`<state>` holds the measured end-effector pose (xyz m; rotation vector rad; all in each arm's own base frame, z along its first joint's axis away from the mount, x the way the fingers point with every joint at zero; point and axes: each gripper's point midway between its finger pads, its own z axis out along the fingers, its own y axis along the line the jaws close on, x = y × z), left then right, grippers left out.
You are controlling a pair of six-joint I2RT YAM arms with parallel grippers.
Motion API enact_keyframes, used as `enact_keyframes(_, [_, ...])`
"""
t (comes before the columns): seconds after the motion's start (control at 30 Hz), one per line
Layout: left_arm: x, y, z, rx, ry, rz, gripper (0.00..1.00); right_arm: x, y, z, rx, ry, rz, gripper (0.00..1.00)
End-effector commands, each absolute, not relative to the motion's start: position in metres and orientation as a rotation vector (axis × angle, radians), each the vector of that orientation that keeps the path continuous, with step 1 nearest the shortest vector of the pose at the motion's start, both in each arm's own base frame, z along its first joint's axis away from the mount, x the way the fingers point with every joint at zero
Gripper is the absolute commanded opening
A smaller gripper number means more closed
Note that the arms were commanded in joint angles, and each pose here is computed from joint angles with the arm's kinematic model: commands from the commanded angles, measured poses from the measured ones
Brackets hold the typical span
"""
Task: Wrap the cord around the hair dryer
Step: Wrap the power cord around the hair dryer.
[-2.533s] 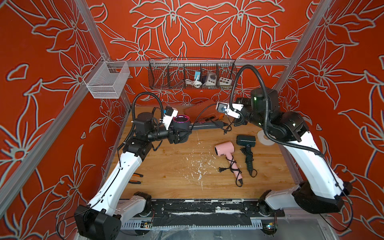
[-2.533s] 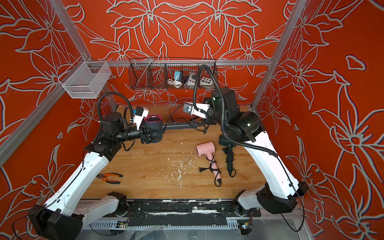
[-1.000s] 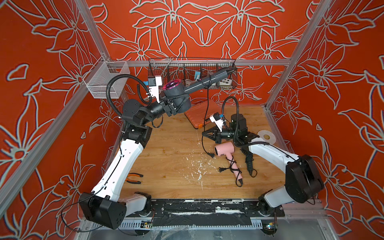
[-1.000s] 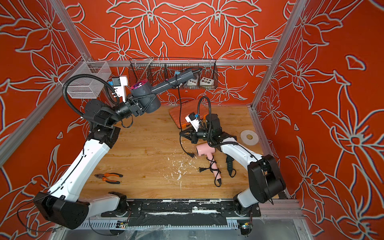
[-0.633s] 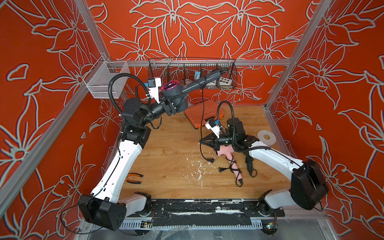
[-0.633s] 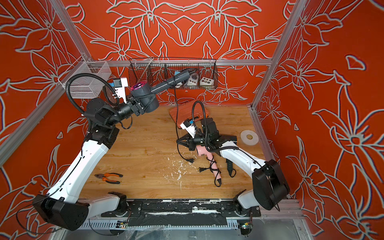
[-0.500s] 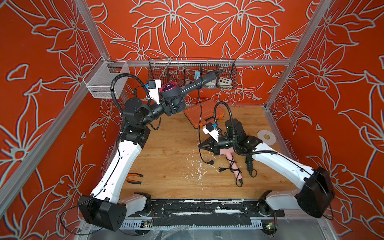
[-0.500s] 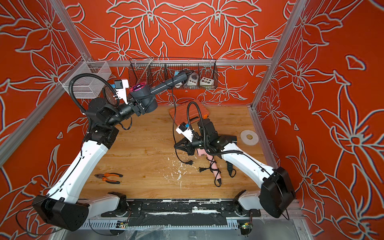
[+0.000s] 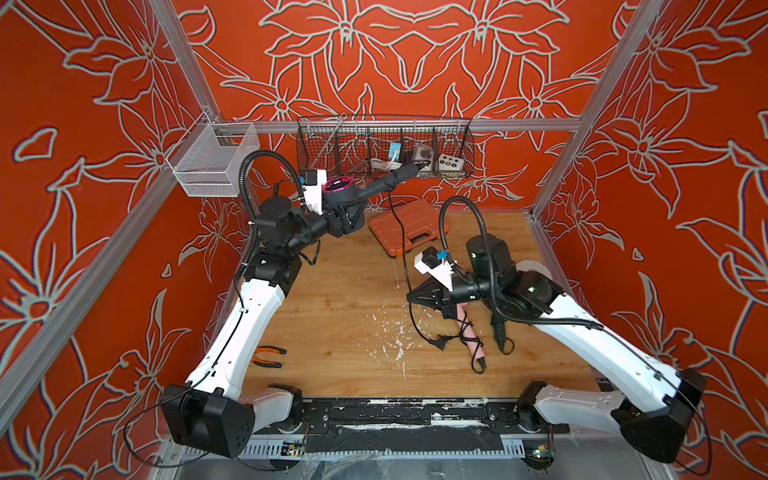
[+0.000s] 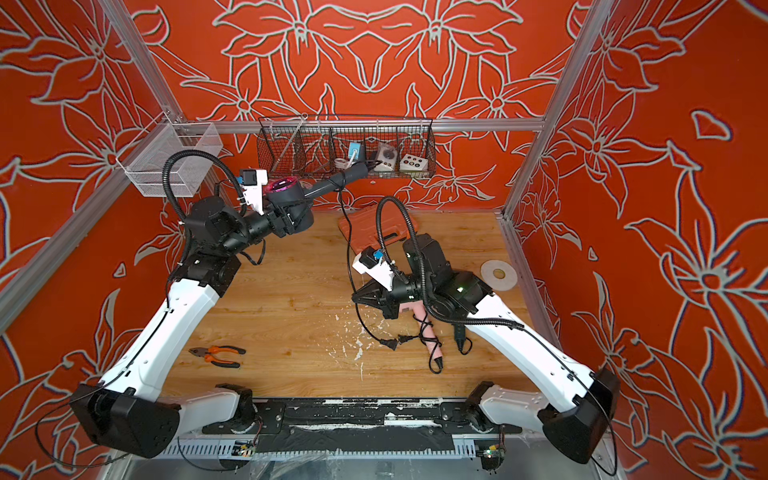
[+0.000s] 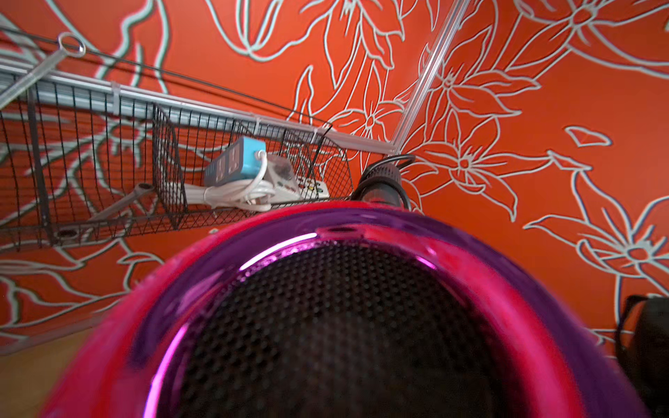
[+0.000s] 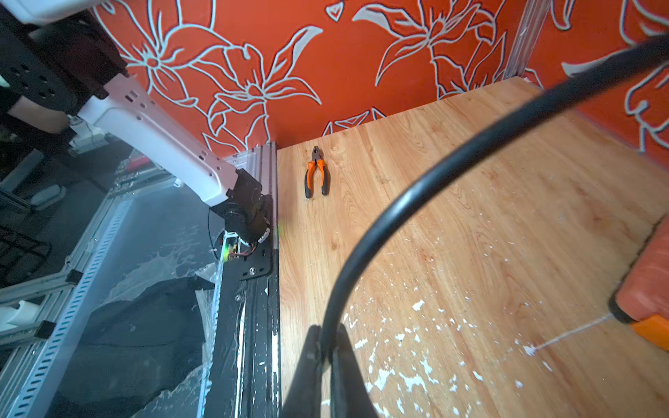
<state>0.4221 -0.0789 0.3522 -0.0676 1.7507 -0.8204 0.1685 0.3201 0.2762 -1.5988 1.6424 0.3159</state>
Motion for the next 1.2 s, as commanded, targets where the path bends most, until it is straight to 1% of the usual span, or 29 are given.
enact_keyframes(0.0, [0.413, -0.059, 0.373, -0.045, 1.729, -0.603, 0.0, 0.154, 0.285, 0.289, -1.732, 1.592, 0.18, 0.0])
enact_keyframes(0.1, [0.4, -0.072, 0.355, 0.004, 1.833, -0.563, 0.0, 0.167, 0.273, 0.313, -1.707, 1.53, 0.056, 0.0])
enact_keyframes(0.27, [0.371, -0.108, 0.33, 0.17, 1.978, -0.545, 0.0, 0.194, 0.263, 0.352, -1.637, 1.457, -0.065, 0.0])
enact_keyframes(0.57, [0.309, -0.174, 0.305, 0.539, 2.091, -0.69, 0.0, 0.248, 0.254, 0.401, -1.572, 1.404, -0.178, 0.0])
enact_keyframes(0.7, [0.298, -0.187, 0.299, 0.59, 2.097, -0.726, 0.0, 0.256, 0.256, 0.422, -1.576, 1.36, -0.167, 0.0])
enact_keyframes(0.8, [0.292, -0.201, 0.293, 0.658, 2.108, -0.779, 0.0, 0.261, 0.262, 0.428, -1.605, 1.336, -0.169, 0.0])
enact_keyframes(0.9, [0.278, -0.22, 0.294, 0.771, 2.091, -0.855, 0.0, 0.276, 0.263, 0.424, -1.623, 1.346, -0.209, 0.0])
enact_keyframes(1.0, [0.259, -0.237, 0.307, 0.869, 2.02, -0.974, 0.0, 0.292, 0.262, 0.418, -1.616, 1.379, -0.197, 0.0])
enact_keyframes(1.17, [0.215, -0.252, 0.36, 1.003, 1.722, -1.222, 0.0, 0.301, 0.269, 0.405, -1.592, 1.413, -0.014, 0.0])
